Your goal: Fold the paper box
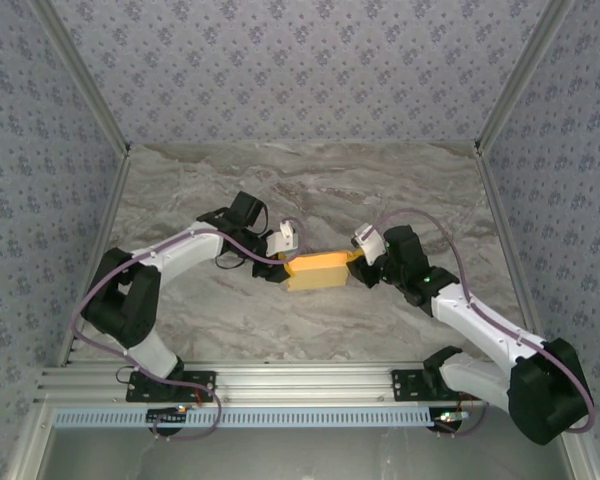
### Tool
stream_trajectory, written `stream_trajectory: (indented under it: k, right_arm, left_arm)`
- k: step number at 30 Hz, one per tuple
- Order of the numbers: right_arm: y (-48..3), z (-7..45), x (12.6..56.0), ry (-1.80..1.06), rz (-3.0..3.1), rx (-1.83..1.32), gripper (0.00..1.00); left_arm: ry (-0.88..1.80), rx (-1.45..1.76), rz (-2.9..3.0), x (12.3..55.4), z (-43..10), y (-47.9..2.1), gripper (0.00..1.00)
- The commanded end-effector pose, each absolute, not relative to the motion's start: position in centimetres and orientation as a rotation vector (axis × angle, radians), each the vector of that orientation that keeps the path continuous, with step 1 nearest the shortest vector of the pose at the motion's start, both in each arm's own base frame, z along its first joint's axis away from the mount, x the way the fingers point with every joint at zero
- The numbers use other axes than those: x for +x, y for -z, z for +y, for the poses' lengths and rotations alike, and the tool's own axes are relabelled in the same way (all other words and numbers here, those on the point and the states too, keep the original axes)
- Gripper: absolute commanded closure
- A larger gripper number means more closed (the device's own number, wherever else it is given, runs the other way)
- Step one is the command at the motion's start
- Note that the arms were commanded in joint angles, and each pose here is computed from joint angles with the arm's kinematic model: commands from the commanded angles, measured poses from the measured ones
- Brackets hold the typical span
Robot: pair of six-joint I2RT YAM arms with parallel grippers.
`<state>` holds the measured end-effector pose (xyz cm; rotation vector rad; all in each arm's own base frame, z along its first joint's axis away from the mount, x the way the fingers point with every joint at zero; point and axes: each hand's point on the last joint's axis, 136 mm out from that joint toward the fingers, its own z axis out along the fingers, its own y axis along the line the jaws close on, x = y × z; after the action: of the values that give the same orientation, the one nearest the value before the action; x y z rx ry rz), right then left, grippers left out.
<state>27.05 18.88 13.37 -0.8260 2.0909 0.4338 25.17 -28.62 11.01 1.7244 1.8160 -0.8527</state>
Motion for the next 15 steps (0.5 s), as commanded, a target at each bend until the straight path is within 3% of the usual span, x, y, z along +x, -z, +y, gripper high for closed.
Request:
stream_trajectory:
  k: [1,15]
  right_arm:
    - [-14.56,19.16,27.89,-0.432,2.075,-0.817,0.81]
    - [-14.74,18.78,28.04,-0.410,2.134,-0.796,0.89]
  left_arm:
    - [0.879,1.732,1.780,25.49,-29.10,-11.72,0.57]
    - [0.863,1.728,1.805,25.67,-28.99,-11.52,0.57]
